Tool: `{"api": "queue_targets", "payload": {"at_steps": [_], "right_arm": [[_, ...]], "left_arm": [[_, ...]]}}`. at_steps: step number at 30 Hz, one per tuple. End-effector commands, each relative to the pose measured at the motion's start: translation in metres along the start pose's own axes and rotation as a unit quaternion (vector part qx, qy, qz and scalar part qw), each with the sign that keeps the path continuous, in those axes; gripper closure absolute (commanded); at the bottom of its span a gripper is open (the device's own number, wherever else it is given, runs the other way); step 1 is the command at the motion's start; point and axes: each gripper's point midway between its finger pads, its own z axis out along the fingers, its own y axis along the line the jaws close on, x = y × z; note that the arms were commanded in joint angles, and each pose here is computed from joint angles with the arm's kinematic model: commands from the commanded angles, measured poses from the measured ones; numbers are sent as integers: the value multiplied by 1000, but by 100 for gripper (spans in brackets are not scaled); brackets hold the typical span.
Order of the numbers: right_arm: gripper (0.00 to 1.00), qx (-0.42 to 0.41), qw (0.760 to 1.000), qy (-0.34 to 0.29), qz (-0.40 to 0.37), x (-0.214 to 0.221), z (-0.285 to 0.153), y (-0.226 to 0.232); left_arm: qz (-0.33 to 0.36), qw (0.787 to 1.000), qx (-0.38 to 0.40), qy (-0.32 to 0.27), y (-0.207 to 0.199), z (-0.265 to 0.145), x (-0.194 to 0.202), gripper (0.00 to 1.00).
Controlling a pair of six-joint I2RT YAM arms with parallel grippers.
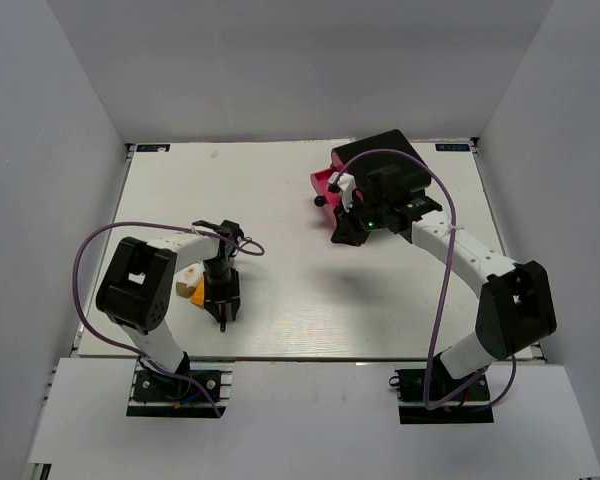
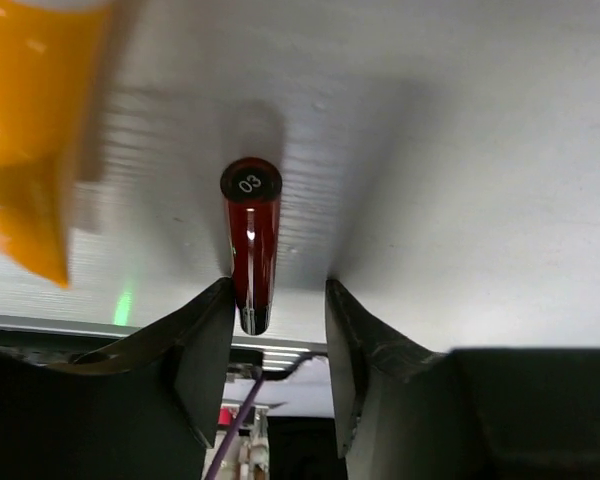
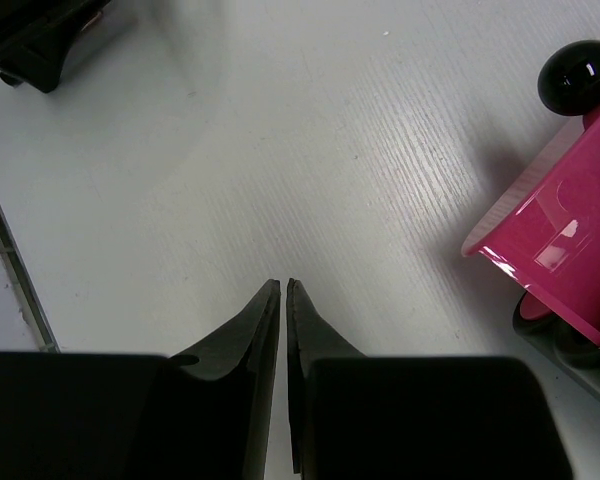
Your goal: Organize the makeup
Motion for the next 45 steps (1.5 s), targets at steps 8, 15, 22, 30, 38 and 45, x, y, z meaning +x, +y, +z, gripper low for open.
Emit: {"api": "queue_targets", "payload": {"at_steps": [8, 15, 22, 30, 38, 45], "right_arm": [[88, 3, 1000, -11, -9, -7, -2, -1], [84, 7, 1000, -11, -9, -7, -3, -3], [37, 22, 1000, -10, -17, -8, -8, -6], [100, 63, 996, -47, -50, -31, -35, -16], [100, 200, 974, -99, -47, -66, -78, -60], [100, 280, 953, -113, -32, -69, -103, -94]], "left_arm": [[-7, 999, 15, -37, -10, 22, -19, 72], [-9, 994, 56, -97, -28, -3, -45, 86], [18, 963, 173, -206, -74, -73, -87, 100], [76, 890, 349, -283, -150, -171, -123, 100], [79, 826, 467, -305, -209, -229, -169, 100], [94, 779, 546, -294, -267, -261, -193, 100]]}}
